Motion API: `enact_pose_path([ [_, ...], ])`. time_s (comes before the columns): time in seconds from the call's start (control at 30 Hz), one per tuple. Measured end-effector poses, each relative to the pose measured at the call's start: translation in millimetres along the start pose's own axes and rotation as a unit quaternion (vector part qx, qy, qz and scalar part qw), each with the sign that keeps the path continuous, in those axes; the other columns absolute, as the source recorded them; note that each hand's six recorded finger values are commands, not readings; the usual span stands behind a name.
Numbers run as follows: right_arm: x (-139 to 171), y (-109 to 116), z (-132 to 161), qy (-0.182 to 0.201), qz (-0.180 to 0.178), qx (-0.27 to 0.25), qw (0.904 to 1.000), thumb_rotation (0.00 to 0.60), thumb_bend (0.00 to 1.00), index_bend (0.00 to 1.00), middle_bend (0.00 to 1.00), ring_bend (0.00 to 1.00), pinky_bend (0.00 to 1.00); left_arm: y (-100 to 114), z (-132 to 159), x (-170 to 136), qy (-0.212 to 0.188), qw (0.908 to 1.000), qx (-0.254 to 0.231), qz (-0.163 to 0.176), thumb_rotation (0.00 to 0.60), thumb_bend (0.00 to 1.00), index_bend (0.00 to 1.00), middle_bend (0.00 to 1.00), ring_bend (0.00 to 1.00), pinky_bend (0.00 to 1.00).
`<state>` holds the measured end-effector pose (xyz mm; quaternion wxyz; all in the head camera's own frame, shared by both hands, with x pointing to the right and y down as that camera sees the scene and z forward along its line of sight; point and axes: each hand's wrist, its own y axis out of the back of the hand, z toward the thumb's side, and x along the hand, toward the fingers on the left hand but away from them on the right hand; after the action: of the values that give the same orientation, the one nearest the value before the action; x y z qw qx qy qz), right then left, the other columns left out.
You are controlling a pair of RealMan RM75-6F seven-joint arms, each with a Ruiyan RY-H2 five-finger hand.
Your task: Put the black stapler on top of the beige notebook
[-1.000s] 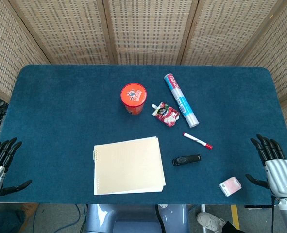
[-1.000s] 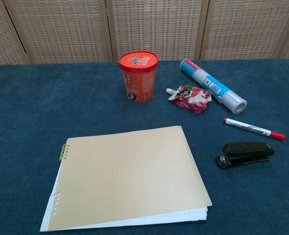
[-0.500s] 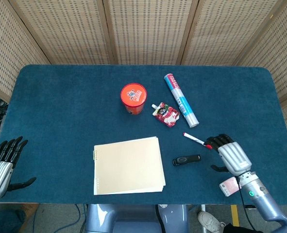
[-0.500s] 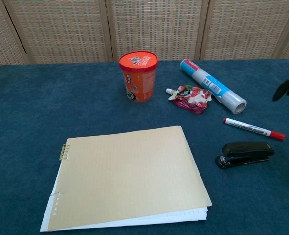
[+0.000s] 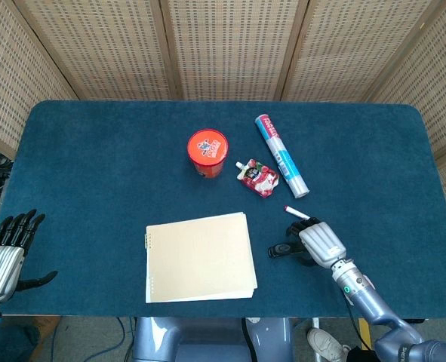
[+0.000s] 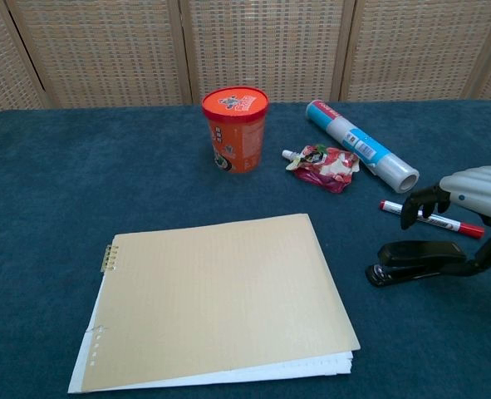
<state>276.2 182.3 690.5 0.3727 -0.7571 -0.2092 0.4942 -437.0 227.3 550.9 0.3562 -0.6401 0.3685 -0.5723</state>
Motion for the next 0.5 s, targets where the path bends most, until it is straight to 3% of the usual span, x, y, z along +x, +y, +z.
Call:
enact_pose_path([
  [0.23,-9,-21,5,0.003,0.015,0.005,0.9999,0.600,0.42,0.43,0.45,0.38,0.35,-1,-1,2,0.003,1.0000,0.000,-0.001,0.600,0.00,0.00,0.00,0.00,0.00],
  [0.5,-16,-33,6,0.001,0.019,0.008,0.9998,0.600,0.61,0.53,0.57,0.51,0.46,0,-3,3,0.004,1.0000,-0.004,-0.002,0.600,0.00,0.00,0.00,0.00,0.00],
])
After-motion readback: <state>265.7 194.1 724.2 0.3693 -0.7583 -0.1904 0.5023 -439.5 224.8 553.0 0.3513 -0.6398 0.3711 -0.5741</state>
